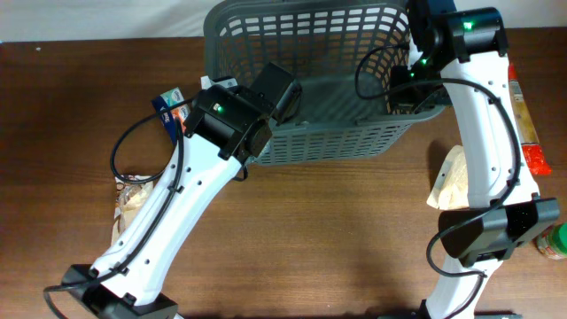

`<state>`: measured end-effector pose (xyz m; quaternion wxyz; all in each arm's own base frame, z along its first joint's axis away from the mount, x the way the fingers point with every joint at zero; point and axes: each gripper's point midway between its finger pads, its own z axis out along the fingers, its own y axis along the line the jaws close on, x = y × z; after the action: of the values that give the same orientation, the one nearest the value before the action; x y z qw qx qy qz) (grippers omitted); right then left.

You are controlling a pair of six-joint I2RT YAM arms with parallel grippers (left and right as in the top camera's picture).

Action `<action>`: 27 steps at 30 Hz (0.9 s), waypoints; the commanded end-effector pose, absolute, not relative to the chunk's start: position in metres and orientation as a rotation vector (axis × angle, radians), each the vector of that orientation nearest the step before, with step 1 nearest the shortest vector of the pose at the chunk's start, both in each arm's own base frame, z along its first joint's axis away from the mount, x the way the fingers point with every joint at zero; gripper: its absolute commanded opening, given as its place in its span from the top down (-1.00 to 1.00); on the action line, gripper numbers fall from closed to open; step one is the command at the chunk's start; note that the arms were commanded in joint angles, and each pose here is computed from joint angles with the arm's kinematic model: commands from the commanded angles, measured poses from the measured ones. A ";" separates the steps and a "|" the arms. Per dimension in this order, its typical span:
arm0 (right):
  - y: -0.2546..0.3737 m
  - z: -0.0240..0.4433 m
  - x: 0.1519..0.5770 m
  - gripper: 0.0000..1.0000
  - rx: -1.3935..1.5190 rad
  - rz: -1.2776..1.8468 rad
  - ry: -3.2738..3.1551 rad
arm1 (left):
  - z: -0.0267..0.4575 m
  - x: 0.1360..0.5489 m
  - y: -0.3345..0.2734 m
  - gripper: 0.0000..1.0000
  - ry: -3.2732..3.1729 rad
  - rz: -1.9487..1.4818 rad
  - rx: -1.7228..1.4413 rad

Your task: Pack container

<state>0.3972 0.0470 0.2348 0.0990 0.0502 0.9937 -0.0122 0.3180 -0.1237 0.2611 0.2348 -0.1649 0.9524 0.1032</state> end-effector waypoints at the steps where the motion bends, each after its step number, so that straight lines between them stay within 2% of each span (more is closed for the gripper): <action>1: 0.050 0.231 0.394 0.92 0.141 -0.034 2.964 | 0.267 0.321 -0.116 0.96 2.583 0.315 -0.443; 12: 0.052 0.238 0.401 0.92 0.140 -0.015 2.919 | 0.277 0.312 -0.112 0.96 2.574 0.298 -0.428; 21: 0.068 0.290 0.415 0.86 0.105 0.146 2.749 | 0.317 0.290 -0.095 0.96 2.485 0.188 -0.445; 25: 0.070 0.333 0.412 0.71 0.093 0.190 2.625 | 0.342 0.270 -0.081 0.97 2.422 0.109 -0.465; 26: 0.069 0.344 0.407 0.64 0.092 0.193 2.597 | 0.348 0.265 -0.078 0.96 2.408 0.091 -0.470; 27: 0.067 0.355 0.405 0.45 0.092 0.198 2.567 | 0.355 0.258 -0.073 0.95 2.386 0.074 -0.476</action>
<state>0.4137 0.0632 0.3154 0.2265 0.0397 0.9718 0.0515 0.2771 -0.0917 0.3298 0.3111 -0.1778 0.9326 0.0430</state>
